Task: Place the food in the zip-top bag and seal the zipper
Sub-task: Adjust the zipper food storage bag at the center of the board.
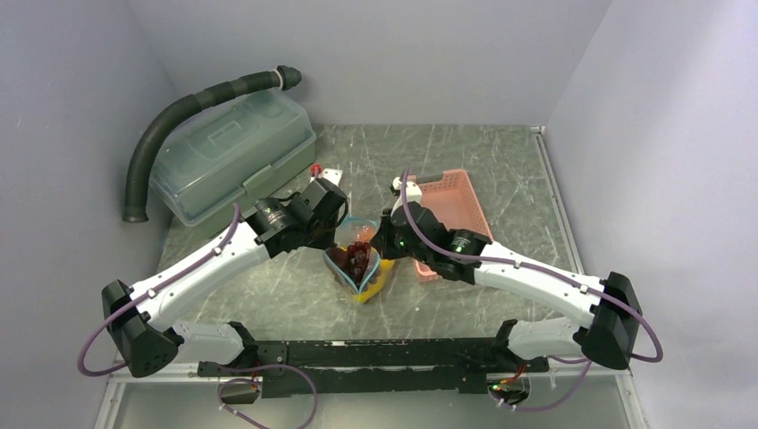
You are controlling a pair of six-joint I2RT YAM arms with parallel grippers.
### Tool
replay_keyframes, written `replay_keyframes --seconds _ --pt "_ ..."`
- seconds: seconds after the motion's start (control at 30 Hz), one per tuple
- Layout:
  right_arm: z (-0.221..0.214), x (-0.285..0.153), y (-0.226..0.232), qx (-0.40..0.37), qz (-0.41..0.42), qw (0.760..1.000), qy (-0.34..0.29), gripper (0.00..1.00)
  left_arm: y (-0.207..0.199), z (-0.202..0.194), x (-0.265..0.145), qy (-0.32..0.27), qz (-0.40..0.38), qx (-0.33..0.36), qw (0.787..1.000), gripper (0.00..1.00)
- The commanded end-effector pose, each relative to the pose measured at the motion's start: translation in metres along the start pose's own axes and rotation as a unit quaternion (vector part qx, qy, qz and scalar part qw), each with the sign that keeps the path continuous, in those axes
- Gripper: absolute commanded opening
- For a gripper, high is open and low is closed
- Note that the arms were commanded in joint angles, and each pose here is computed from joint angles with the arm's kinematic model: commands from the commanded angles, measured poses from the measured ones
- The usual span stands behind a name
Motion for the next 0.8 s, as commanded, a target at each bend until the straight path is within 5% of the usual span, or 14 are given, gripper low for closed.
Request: replay_keyframes --seconds 0.0,0.33,0.77 --pt "0.049 -0.03 0.019 -0.006 0.036 0.997 -0.068 0.0 -0.002 0.028 -0.031 -0.061 -0.016 -0.004 0.998 0.0" --pt "0.095 -0.08 0.044 -0.008 0.105 0.985 -0.135 0.0 0.0 0.064 -0.091 -0.138 -0.059 -0.009 0.989 0.0" --pt "0.01 0.014 0.032 0.016 0.063 0.998 0.004 0.0 0.002 0.013 -0.012 -0.036 -0.047 -0.017 0.998 0.0"
Point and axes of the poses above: each gripper's point midway between its finger pads, its own x axis out along the fingers, its own y axis along the line the jaws close on, z = x × y, the point moved 7 cm from there along -x, back along the fingers, and after that the axes turned 10 degrees about -x, right-handed, at the moved point
